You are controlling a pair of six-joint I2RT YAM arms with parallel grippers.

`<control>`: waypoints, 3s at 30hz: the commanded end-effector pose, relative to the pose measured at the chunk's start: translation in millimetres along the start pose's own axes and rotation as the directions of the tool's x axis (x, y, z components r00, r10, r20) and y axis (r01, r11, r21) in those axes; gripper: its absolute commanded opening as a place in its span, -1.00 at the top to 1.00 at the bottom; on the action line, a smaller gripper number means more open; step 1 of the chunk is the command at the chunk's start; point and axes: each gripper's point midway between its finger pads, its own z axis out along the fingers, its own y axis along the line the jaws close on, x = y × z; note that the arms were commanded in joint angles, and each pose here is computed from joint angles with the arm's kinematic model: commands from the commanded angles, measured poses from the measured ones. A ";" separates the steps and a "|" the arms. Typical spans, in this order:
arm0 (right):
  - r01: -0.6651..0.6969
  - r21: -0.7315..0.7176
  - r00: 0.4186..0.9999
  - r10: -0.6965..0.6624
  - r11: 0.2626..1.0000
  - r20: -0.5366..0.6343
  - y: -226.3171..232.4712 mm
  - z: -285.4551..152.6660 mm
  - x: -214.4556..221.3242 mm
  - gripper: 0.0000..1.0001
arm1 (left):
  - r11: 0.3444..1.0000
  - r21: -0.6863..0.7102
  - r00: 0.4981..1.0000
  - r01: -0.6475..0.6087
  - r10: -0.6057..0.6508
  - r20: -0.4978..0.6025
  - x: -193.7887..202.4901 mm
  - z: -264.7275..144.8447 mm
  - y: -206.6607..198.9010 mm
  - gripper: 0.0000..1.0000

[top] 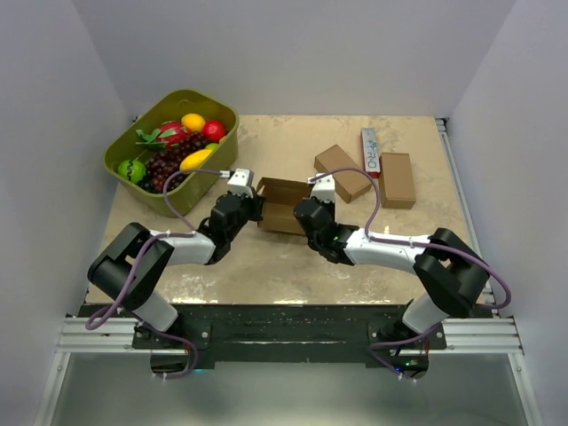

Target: Fold the paper box

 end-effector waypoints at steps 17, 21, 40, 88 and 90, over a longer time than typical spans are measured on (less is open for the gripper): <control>-0.093 -0.190 0.990 0.071 0.977 -0.118 7.4 -60.4 2.2 -0.81 | 0.999 -0.023 0.996 -0.040 0.041 0.076 9.4 -29.1 -20.1 1.00; -0.090 -0.217 0.984 0.053 0.972 -0.171 -5.3 -77.0 12.3 -0.83 | 0.997 -0.039 0.994 -0.067 0.071 0.087 12.3 -34.5 -21.6 1.00; -0.188 -0.464 0.981 0.139 0.866 -0.138 14.1 -135.0 -95.0 -0.82 | 0.985 -0.084 0.978 -0.154 0.164 0.132 27.3 -60.0 -18.3 1.00; -0.182 -0.311 0.954 0.091 0.933 -0.286 48.3 -80.3 62.6 -0.70 | 0.997 0.082 0.999 -0.007 0.009 -0.034 75.5 -156.9 -13.8 -0.24; -0.168 -0.303 0.954 0.078 0.938 -0.288 48.1 -78.4 67.2 -0.70 | 0.993 0.111 0.999 0.032 -0.032 -0.008 64.2 -163.6 -19.1 -0.24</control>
